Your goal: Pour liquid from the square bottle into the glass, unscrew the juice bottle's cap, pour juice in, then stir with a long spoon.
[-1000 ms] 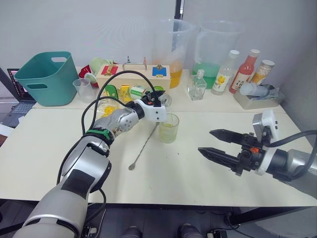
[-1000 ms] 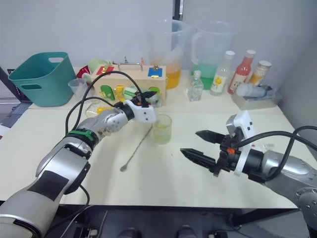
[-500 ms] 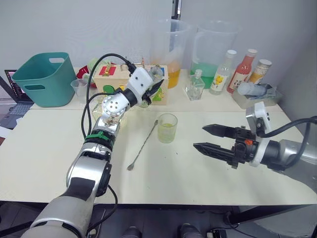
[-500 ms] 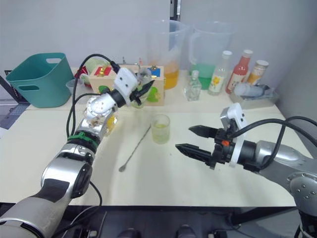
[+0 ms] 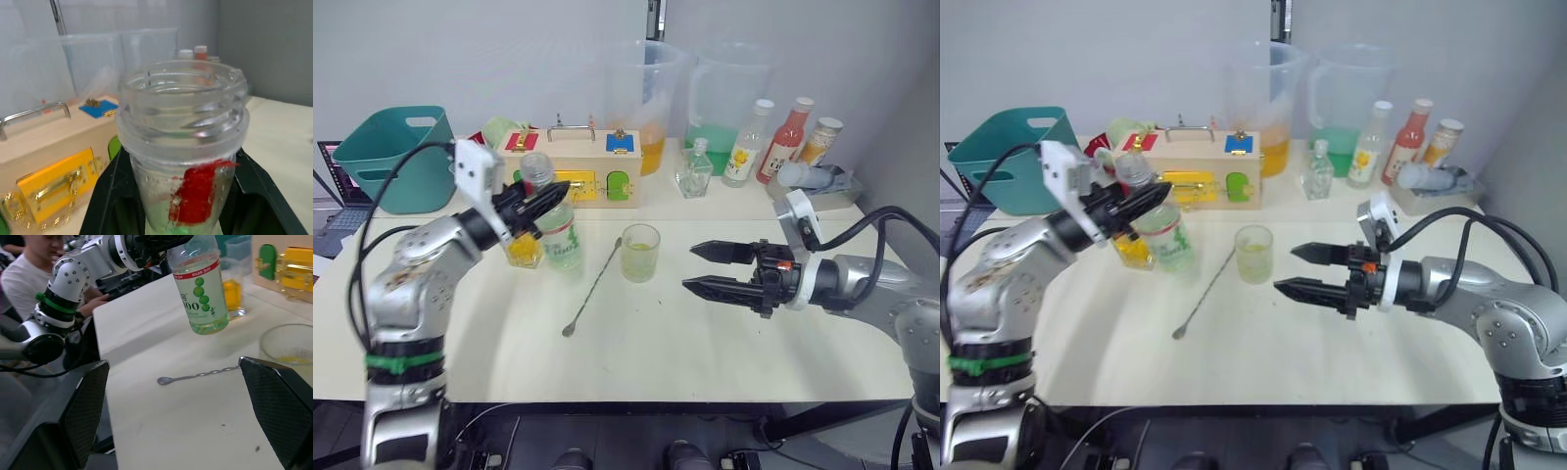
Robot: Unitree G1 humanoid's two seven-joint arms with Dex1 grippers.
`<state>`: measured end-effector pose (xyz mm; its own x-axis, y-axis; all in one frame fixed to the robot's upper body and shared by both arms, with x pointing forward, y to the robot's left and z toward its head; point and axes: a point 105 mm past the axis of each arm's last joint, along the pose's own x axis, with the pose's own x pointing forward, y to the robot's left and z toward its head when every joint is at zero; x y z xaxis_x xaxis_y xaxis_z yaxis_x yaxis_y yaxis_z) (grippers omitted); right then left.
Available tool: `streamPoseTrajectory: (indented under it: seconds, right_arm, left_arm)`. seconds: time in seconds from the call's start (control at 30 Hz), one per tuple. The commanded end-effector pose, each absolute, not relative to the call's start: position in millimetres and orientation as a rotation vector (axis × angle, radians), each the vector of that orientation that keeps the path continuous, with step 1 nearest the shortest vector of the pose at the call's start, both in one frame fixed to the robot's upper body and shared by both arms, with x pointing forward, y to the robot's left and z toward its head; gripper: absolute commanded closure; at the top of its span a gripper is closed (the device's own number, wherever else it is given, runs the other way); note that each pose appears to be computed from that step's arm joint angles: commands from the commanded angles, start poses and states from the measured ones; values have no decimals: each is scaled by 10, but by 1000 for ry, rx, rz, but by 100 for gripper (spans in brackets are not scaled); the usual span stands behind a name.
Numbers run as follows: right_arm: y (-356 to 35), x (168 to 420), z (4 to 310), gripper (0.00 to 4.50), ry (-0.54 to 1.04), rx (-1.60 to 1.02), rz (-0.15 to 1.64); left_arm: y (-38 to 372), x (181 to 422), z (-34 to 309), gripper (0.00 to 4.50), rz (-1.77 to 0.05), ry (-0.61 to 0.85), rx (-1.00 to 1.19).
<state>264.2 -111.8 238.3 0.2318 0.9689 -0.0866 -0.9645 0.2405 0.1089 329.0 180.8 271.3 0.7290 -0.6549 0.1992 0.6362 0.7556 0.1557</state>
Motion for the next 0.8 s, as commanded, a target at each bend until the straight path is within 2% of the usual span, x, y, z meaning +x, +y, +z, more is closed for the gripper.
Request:
streamPoseTrajectory:
  seconds: [0.03,0.2,0.4,0.53,0.8]
  right_arm:
    - [-1049,2629,2390,1,148,19,1419]
    - [-978,2656,2376,1,153,26,1482]
    - [-936,2679,2326,1,158,25,1511]
    - [-922,2654,2317,1,150,23,1518]
    - [-935,2628,2330,1,133,17,1485]
  left_arm:
    - [1914,2956,2825,326,-719,-291,91]
    - [2166,2828,2772,326,-623,-267,115]
    - [2970,2899,2847,326,-252,-277,82]
    - [3171,3066,2897,326,-160,-288,120]
    - [3392,3655,2958,326,-38,-268,108]
